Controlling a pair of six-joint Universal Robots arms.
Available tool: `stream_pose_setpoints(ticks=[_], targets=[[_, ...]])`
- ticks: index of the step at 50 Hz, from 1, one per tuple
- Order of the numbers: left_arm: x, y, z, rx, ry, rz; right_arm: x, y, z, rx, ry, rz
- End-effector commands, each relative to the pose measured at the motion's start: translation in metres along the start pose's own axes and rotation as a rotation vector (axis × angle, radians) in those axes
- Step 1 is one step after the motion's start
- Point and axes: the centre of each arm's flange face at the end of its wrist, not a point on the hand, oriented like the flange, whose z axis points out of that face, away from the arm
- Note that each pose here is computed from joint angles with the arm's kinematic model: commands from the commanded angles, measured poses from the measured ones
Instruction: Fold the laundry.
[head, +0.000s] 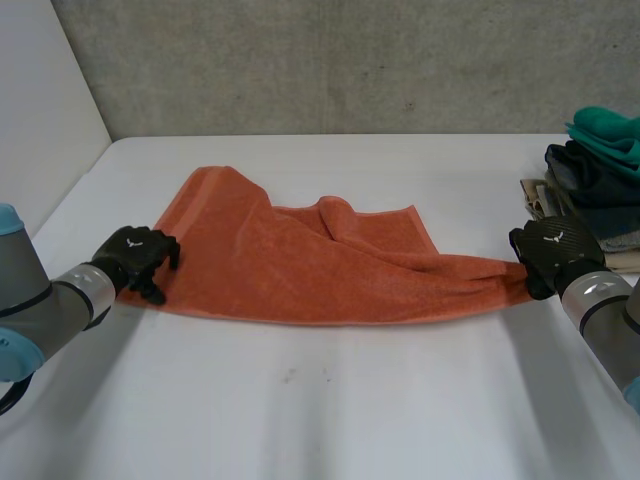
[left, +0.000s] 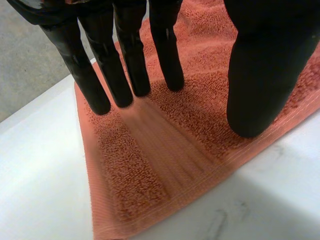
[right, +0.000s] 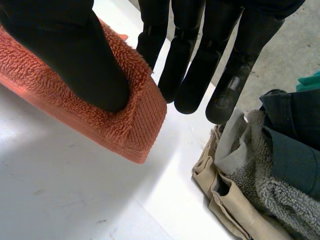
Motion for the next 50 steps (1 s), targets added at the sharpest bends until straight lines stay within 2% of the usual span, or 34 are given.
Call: stream_pose_setpoints(ticks=[1,13,21,26,32,50], targets=[[-0.002,-0.002,0.004,0.011,-0.006,0.096,-0.001,0.001,-0.001,-0.002,-0.004,0.001],[0.0,0.0,0.011,0.02,-0.003,0.097,-0.002,0.003,-0.002,-0.013,-0.005,0.004],[-0.001,-0.018,-0.018,-0.013,0.017,0.073,-0.002,0.004,-0.003,-0.015,-0.005,0.007],[-0.016,-0.003,-0.026,-0.068,-0.01,0.05,-0.002,0.004,-0.003,-0.015,-0.006,0.006],[-0.023,0.004,-0.023,-0.081,-0.021,0.133,-0.004,0.004,-0.004,-0.016,-0.012,0.006],[-0.034,0.012,0.004,-0.058,-0.038,0.163,-0.008,0.007,-0.006,-0.027,-0.022,0.007]])
